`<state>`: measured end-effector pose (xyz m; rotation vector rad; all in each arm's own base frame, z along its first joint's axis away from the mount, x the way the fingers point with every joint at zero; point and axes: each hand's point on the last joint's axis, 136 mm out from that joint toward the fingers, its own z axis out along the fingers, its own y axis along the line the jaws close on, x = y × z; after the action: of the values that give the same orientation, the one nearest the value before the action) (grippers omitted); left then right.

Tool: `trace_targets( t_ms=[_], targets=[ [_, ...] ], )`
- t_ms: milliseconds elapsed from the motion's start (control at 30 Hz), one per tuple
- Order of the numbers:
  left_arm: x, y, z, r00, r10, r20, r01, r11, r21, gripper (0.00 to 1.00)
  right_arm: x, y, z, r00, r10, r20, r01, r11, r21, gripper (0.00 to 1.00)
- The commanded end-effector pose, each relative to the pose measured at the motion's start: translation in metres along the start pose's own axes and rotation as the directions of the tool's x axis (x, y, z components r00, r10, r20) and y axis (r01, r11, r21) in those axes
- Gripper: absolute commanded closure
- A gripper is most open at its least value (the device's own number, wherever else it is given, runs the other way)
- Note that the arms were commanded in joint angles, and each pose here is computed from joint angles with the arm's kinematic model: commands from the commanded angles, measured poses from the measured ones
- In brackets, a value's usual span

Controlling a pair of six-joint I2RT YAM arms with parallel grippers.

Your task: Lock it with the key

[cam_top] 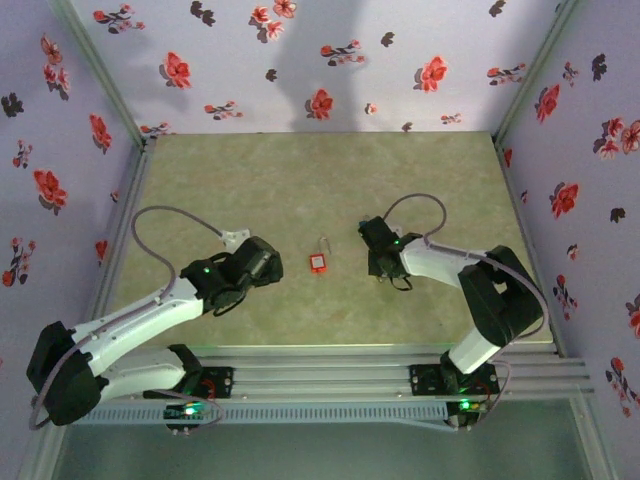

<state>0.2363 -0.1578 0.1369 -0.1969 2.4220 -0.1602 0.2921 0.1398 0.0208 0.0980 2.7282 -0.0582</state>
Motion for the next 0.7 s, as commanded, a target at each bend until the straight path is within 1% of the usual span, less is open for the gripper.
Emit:
trace_targets(
  t_ms=[0, 300, 433, 667],
  targets=[
    [-0.0087, 0.0011, -0.0069, 0.999, -0.004, 0.033, 0.004, 1.000, -0.013, 0.00, -0.0035, -0.0048, 0.0043, 0.999, 0.032, -0.012, -0.032, 0.999, 0.013, 0.56],
    [-0.0058, 0.0037, -0.0053, 1.000, 0.002, 0.025, -0.001, 1.000, -0.026, 0.00, 0.0003, -0.0069, 0.0106, 0.997, 0.057, -0.046, -0.057, 0.998, -0.018, 0.58],
    [-0.0058, 0.0041, -0.0060, 1.000, 0.004, 0.022, -0.003, 1.000, -0.028, 0.00, 0.0029, -0.0067, 0.0140, 0.997, 0.052, -0.060, -0.053, 0.998, -0.016, 0.63],
    [-0.0045, 0.0042, -0.0083, 1.000, 0.007, 0.020, -0.006, 1.000, -0.025, 0.00, 0.0030, -0.0065, 0.0115, 0.997, 0.054, -0.055, -0.056, 0.998, -0.029, 0.65]
  ],
)
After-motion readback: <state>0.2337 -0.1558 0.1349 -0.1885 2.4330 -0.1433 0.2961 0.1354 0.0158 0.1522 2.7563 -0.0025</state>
